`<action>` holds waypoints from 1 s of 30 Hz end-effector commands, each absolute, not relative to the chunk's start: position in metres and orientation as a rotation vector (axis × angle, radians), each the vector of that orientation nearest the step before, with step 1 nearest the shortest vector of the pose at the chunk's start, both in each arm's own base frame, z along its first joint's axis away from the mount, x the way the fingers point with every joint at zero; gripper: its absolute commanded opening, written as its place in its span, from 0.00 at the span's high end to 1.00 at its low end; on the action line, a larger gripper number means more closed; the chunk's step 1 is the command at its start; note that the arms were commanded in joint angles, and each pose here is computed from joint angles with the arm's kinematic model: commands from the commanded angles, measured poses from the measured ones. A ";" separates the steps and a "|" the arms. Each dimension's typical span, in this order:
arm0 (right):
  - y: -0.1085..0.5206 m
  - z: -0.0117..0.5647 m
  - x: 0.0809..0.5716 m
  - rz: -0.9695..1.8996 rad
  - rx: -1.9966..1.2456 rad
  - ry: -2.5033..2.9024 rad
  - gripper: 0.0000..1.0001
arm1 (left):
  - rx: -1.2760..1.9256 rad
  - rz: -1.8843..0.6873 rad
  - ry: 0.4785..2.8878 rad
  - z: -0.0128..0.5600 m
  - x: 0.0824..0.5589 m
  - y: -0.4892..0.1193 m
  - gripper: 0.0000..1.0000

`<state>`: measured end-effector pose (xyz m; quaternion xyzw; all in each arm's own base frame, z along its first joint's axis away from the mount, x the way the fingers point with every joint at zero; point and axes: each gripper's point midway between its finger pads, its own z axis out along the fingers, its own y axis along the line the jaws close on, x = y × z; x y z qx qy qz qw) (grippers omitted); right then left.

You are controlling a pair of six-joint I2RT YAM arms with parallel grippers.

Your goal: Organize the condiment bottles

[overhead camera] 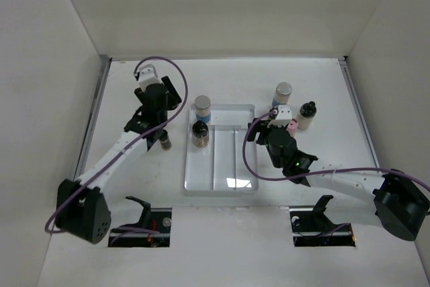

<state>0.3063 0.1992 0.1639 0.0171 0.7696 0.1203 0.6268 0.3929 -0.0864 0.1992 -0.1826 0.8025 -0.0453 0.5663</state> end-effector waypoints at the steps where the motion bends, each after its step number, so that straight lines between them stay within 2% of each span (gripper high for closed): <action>1: 0.198 0.182 0.311 0.306 0.086 1.707 0.20 | -0.488 -0.231 1.551 0.317 0.379 -0.075 0.56; 4: 0.200 0.180 0.311 0.304 0.080 1.711 0.20 | -0.468 -0.274 1.519 0.337 0.355 -0.077 0.56; 8: 0.197 0.183 0.310 0.312 0.091 1.702 0.20 | -0.411 -0.327 1.544 0.334 0.327 -0.091 0.56; 17: 0.197 0.179 0.311 0.312 0.091 1.711 0.20 | -0.237 -0.338 1.704 0.264 0.258 -0.118 0.56; 24: 0.195 0.177 0.313 0.298 0.096 1.717 0.20 | -0.141 -0.427 1.788 0.212 0.237 -0.168 0.56; 30: 0.193 0.175 0.313 0.296 0.098 1.720 0.20 | -0.056 -0.408 1.852 0.175 0.243 -0.209 0.56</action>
